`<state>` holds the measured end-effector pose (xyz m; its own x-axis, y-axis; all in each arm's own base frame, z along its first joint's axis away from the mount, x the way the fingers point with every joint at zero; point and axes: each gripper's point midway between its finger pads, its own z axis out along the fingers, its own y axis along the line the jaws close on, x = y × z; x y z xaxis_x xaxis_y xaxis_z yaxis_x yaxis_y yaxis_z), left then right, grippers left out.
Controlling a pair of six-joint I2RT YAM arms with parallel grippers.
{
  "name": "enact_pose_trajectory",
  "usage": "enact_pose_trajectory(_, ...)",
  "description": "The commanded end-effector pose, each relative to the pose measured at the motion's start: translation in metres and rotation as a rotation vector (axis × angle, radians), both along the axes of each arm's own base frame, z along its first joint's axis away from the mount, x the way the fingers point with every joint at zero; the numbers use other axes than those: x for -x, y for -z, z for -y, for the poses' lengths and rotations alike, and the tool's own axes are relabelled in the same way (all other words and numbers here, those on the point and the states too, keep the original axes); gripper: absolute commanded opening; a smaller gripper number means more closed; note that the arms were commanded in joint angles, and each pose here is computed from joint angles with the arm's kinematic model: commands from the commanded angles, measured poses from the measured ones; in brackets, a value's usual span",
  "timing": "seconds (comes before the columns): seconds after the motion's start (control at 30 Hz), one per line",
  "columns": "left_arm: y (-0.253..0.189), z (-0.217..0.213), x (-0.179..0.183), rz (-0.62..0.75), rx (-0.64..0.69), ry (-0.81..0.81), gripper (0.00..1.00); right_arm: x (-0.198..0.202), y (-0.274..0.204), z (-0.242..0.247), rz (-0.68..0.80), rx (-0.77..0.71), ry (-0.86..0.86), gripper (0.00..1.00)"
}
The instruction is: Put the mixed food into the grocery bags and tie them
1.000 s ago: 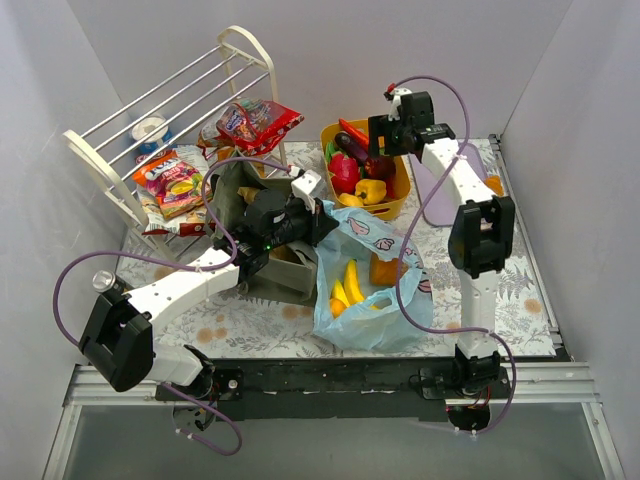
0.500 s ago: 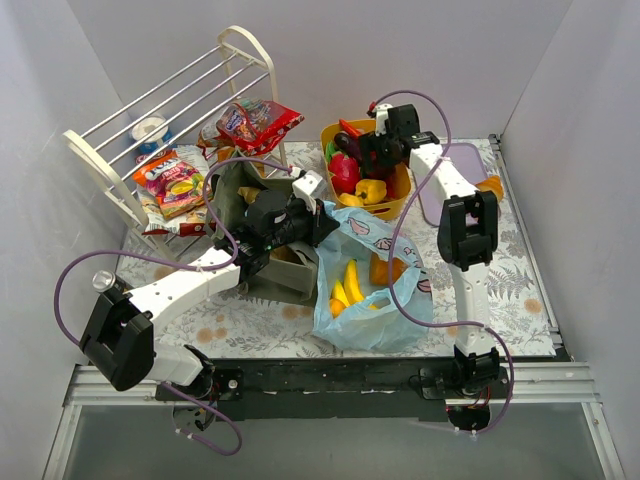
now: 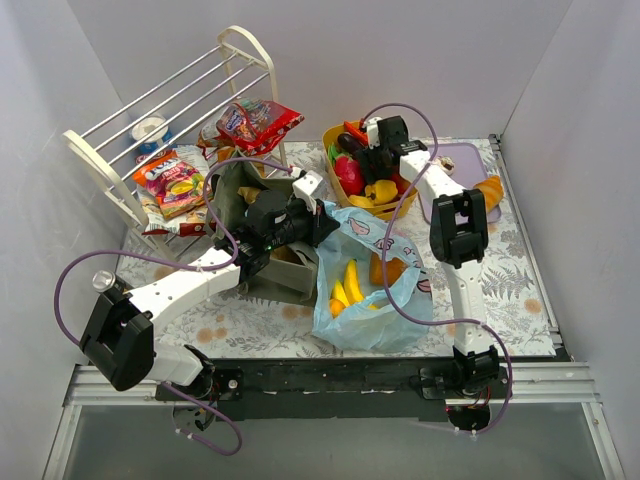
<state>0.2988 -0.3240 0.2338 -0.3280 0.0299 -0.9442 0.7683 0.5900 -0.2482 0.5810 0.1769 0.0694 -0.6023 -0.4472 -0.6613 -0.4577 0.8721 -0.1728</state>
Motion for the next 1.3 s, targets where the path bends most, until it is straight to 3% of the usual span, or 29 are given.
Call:
enact_pose_trajectory(0.0, -0.010, 0.000, 0.003, 0.024, 0.004, 0.006, 0.00, -0.007, 0.004, 0.001, 0.037, 0.052, -0.017, 0.84)
enact_pose_trajectory(0.03, -0.011, 0.000, 0.003, 0.027, 0.004, 0.005, 0.00, -0.009, -0.001, 0.000, 0.059, 0.050, -0.018, 0.73)
enact_pose_trajectory(0.23, -0.011, 0.000, 0.003, 0.027, 0.004, 0.003, 0.00, -0.002, -0.059, -0.014, 0.168, -0.014, -0.035, 0.48)
enact_pose_trajectory(0.33, -0.012, 0.000, 0.003, 0.029, 0.006, 0.005, 0.00, 0.011, -0.134, -0.020, 0.289, -0.115, -0.038, 0.29)
enact_pose_trajectory(0.43, -0.013, 0.001, 0.004, 0.030, 0.009, 0.009, 0.00, 0.029, -0.185, -0.025, 0.361, -0.189, -0.052, 0.20)
enact_pose_trajectory(0.57, -0.013, 0.000, 0.004, 0.031, 0.010, 0.007, 0.00, 0.067, -0.237, -0.037, 0.418, -0.237, -0.085, 0.18)
enact_pose_trajectory(0.6, -0.014, 0.000, 0.004, 0.033, 0.011, 0.006, 0.00, 0.081, -0.231, -0.040, 0.388, -0.238, -0.084, 0.18)
enact_pose_trajectory(0.63, -0.013, 0.000, 0.004, 0.031, 0.008, 0.003, 0.00, 0.105, -0.256, -0.048, 0.418, -0.268, -0.111, 0.18)
enact_pose_trajectory(0.7, -0.015, -0.001, 0.003, 0.036, 0.008, -0.003, 0.00, 0.137, -0.264, -0.057, 0.412, -0.301, -0.139, 0.18)
enact_pose_trajectory(0.73, -0.014, -0.002, 0.003, 0.037, 0.005, -0.005, 0.00, 0.171, -0.270, -0.064, 0.406, -0.337, -0.168, 0.18)
enact_pose_trajectory(0.87, -0.016, -0.003, 0.002, 0.045, 0.004, -0.017, 0.00, 0.254, -0.262, -0.074, 0.337, -0.432, -0.236, 0.17)
enact_pose_trajectory(1.03, -0.012, -0.003, 0.000, 0.037, -0.007, -0.020, 0.00, 0.350, -0.241, -0.091, 0.140, -0.591, -0.403, 0.17)
enact_pose_trajectory(1.27, -0.011, -0.003, -0.001, 0.034, -0.009, -0.025, 0.00, 0.398, -0.165, -0.082, -0.107, -0.471, -0.383, 0.17)
